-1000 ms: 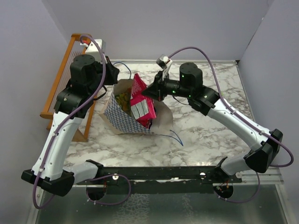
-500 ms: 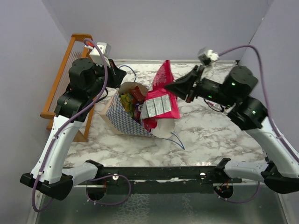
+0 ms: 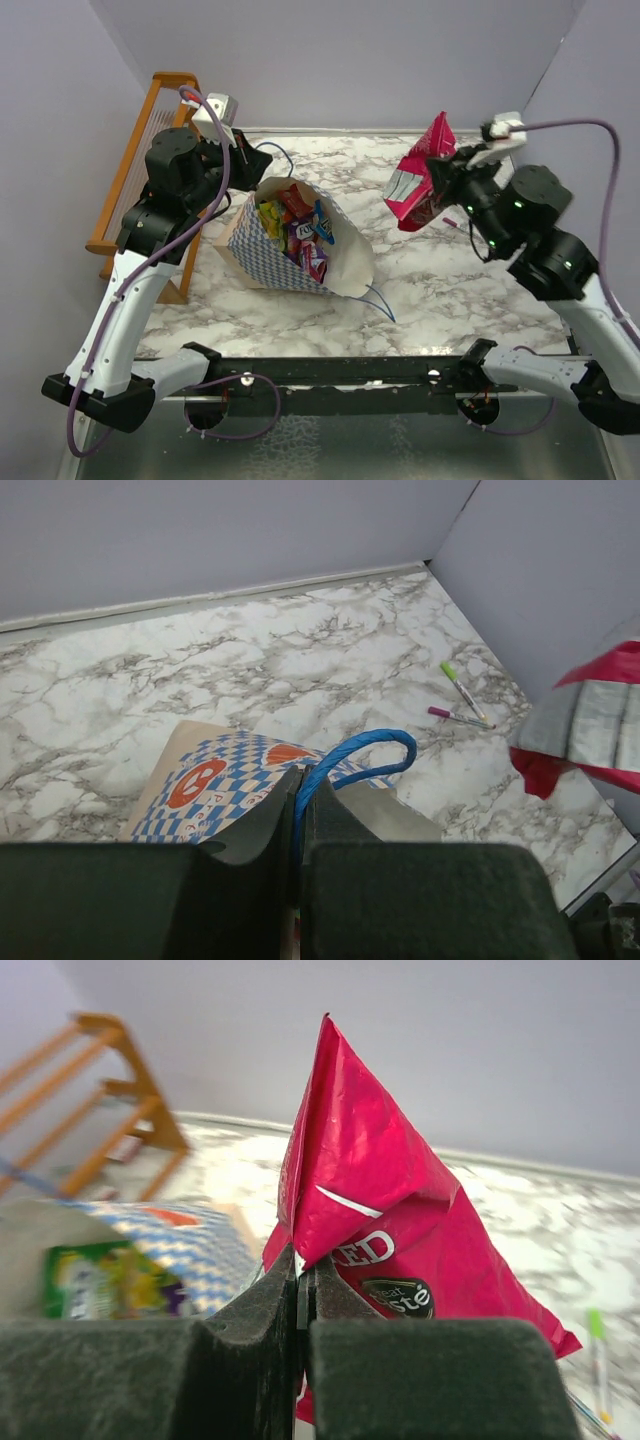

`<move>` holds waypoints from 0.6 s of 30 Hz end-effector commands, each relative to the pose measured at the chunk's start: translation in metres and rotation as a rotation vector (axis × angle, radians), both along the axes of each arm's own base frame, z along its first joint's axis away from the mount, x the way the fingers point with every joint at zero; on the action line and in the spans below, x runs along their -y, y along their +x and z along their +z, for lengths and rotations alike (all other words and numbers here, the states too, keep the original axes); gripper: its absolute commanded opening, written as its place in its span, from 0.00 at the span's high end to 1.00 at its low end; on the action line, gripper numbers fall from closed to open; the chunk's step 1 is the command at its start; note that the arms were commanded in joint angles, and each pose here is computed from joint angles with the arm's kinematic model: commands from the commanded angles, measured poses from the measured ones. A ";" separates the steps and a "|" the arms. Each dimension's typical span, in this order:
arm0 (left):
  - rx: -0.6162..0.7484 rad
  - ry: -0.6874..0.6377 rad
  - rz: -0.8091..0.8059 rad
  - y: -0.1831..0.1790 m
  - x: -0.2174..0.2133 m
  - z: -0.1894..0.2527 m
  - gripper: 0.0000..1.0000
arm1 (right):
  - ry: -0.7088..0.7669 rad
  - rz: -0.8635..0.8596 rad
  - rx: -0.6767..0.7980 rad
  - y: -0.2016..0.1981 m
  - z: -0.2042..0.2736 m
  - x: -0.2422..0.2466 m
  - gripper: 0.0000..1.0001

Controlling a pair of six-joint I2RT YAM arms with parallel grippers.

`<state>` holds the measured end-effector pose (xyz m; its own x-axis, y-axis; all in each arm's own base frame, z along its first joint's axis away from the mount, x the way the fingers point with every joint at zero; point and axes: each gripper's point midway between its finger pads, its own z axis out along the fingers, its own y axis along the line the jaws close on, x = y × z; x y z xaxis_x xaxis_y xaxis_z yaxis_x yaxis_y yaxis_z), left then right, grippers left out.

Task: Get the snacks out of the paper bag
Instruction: Take out the snack from the paper bag, then place the snack at the center of the board.

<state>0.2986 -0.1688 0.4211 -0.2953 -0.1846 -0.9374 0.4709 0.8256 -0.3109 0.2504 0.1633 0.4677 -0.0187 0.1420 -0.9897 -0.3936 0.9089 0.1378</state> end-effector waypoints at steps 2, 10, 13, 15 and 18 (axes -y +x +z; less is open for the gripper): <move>0.147 -0.063 -0.058 -0.012 0.006 0.044 1.00 | -0.211 -0.305 -0.071 0.071 -0.045 0.003 0.98; 0.118 -0.055 -0.087 -0.008 0.013 0.034 1.00 | -0.390 -0.307 -0.252 0.187 -0.127 0.010 0.98; 0.115 -0.055 -0.093 -0.008 0.014 0.033 1.00 | -0.462 -0.345 -0.311 0.221 -0.157 0.026 0.98; 0.110 -0.054 -0.100 -0.008 0.015 0.031 1.00 | -0.497 -0.367 -0.355 0.241 -0.175 0.042 0.98; 0.101 -0.054 -0.108 -0.008 0.017 0.029 1.00 | -0.553 -0.407 -0.419 0.264 -0.200 0.070 0.98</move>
<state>0.2953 -0.1776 0.4210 -0.3045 -0.1773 -0.9359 0.5160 0.7951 -0.3185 0.4844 0.1188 0.2638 -0.4574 -0.2544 -0.8521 -0.0396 0.9631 -0.2663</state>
